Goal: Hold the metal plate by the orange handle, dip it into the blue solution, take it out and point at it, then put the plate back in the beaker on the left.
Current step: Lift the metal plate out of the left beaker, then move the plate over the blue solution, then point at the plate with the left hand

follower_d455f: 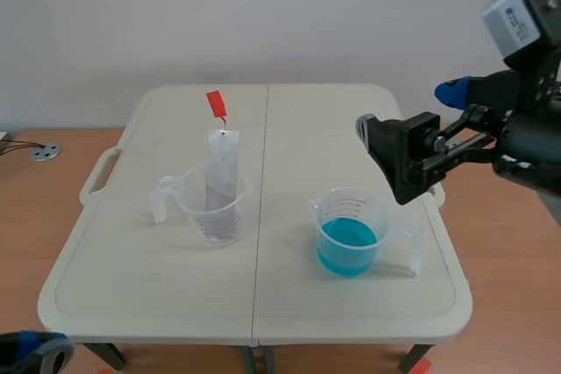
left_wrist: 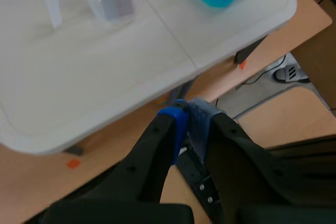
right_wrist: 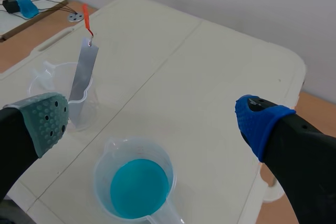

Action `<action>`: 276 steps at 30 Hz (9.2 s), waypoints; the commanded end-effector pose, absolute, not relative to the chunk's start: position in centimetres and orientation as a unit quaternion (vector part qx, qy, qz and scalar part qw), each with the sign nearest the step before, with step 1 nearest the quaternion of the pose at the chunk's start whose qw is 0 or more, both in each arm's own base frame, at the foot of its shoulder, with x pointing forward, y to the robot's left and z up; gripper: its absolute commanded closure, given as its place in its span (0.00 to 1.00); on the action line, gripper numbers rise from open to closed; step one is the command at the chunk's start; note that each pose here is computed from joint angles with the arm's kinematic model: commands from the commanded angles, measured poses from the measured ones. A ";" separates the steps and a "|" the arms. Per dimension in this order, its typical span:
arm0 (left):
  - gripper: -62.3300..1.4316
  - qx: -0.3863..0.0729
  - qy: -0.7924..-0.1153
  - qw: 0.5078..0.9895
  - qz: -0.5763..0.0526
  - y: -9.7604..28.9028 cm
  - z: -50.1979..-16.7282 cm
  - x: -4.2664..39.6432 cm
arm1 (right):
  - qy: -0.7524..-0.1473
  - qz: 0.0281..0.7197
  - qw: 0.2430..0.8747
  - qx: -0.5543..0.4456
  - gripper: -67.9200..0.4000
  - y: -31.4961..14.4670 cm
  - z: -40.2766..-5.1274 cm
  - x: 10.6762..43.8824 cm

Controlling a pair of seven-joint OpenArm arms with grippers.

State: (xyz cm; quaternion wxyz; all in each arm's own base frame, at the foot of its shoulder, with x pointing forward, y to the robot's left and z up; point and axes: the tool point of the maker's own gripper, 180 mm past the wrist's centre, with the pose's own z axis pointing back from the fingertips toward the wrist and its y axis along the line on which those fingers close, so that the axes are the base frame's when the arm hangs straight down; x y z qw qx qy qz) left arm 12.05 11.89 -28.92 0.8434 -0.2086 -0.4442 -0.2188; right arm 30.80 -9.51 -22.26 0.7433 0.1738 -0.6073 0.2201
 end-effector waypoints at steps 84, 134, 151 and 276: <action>0.93 -0.207 -0.385 0.875 -0.210 12.8 -30.1 8.4 | -0.545 0.296 0.713 0.325 0.28 11.5 -25.8 42.2; 0.93 -0.207 -0.385 0.874 -0.210 12.8 -30.1 8.4 | -0.519 0.290 0.725 0.349 0.98 13.0 -25.0 42.1; 0.93 -0.204 -0.404 0.866 -0.214 12.8 -29.7 9.6 | -0.493 0.352 0.675 0.421 0.98 14.9 -23.8 38.9; 0.93 -0.233 -0.498 0.721 -0.422 7.4 -26.1 20.1 | -0.681 0.309 0.653 0.119 0.98 -8.1 -9.0 28.0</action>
